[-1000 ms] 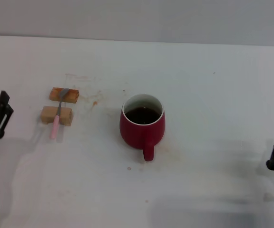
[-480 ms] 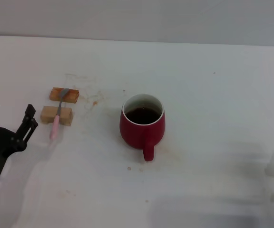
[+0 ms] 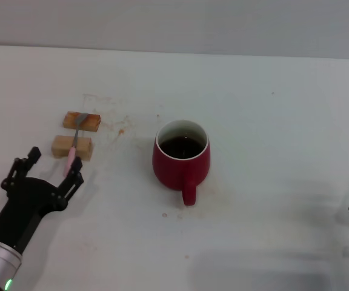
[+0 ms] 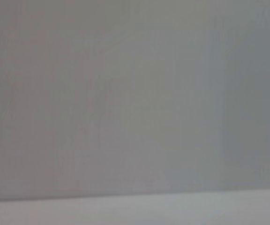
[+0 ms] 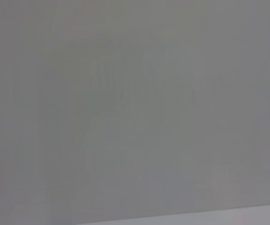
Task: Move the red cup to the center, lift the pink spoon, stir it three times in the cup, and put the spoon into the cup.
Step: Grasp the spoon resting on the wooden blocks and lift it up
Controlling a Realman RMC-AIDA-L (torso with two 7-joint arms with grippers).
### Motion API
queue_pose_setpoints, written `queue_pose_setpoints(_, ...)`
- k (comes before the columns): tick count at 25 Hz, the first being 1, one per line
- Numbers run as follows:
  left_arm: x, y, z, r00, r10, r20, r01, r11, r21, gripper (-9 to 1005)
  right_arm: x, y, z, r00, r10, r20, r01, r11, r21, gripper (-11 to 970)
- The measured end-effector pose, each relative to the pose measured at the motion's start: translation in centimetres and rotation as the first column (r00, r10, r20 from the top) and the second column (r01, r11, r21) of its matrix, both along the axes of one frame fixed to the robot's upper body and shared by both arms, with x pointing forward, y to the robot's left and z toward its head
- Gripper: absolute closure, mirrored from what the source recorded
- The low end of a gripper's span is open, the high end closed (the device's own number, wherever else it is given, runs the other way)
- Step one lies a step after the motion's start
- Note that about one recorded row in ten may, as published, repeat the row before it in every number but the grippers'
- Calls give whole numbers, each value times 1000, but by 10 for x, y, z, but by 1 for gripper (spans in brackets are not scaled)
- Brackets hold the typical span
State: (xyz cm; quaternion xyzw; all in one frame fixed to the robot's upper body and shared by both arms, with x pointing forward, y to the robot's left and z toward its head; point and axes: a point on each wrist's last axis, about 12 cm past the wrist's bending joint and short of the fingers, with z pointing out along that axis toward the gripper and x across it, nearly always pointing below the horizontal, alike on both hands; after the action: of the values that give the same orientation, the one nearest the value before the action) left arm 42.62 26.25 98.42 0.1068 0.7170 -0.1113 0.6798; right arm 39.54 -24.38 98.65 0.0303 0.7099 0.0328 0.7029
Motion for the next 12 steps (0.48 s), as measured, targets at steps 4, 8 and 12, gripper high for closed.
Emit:
queue_pose_setpoints(4,6,-2,-3,999,-7,-32,8,1000,13,168,1,0,0,1000,5,3,-5,1000,-1,958)
queue_pose_setpoints(8,9,-3,-3,999,-12,-40,13,1000,17,169,3,1,1,1000,10,5,-10,1000,-2,958)
queue_pose_setpoints(12,13,-4,-6,997,-11,-73,13,999,31,170,3,1,1,1000,11,6,-11,1000,-2,958)
